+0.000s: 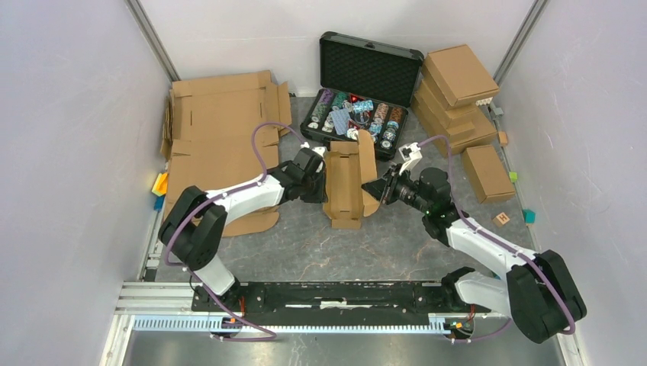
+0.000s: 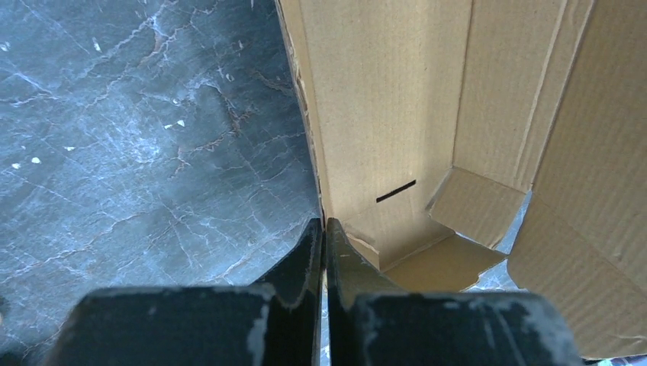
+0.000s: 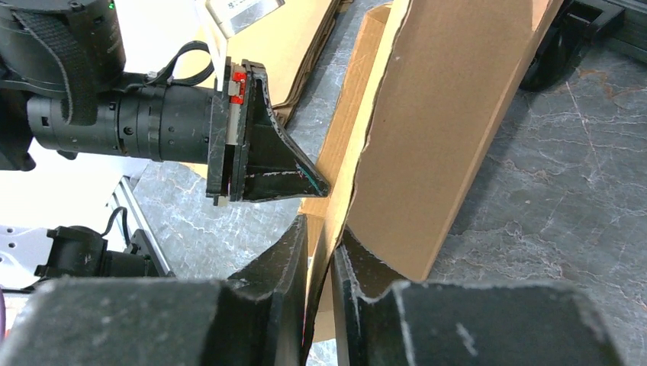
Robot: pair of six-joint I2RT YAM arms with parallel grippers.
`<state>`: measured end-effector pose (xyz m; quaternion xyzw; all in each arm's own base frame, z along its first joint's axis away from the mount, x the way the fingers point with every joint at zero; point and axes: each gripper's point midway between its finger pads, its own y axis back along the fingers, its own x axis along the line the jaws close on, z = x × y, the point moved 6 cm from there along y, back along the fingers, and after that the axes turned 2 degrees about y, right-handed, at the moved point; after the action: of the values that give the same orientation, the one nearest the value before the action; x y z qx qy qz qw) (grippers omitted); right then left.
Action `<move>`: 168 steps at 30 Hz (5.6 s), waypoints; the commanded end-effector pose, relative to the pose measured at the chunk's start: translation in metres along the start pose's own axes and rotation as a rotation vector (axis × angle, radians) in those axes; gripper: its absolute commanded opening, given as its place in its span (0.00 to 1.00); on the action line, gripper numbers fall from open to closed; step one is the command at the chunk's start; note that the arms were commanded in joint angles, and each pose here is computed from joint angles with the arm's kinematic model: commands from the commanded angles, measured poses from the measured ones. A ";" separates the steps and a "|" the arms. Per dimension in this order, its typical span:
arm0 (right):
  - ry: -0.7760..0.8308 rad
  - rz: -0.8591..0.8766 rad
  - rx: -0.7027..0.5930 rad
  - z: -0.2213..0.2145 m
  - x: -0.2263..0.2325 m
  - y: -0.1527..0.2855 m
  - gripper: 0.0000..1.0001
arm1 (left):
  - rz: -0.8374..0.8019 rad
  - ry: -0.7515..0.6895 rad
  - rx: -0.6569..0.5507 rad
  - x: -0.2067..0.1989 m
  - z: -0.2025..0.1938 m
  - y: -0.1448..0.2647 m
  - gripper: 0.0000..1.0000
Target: Fold the paper box
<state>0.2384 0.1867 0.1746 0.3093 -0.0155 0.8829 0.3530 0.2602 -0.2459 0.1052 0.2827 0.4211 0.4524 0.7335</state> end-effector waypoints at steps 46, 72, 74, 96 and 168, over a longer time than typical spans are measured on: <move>0.522 -0.278 0.155 -0.053 -0.031 0.046 0.27 | 0.164 -0.254 -0.777 -0.008 -0.042 0.004 0.02; 0.317 -0.117 0.165 -0.108 -0.016 0.055 0.26 | 0.127 -0.294 -0.724 -0.022 -0.069 -0.009 0.16; 0.325 -0.114 0.170 -0.110 -0.016 0.055 0.26 | 0.108 -0.308 -0.696 -0.024 -0.071 -0.009 0.16; 0.371 -0.147 0.174 -0.114 -0.020 0.053 0.25 | -0.018 -0.301 -0.537 -0.028 -0.063 -0.004 0.58; 0.406 -0.079 -0.023 -0.091 -0.003 0.022 0.07 | 0.192 -0.112 -0.393 0.006 -0.012 -0.049 0.74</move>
<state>0.1862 0.1823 0.0981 0.1133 0.0818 0.9005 0.4117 0.2760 -0.2677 0.0747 0.1743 0.2236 0.5542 0.7826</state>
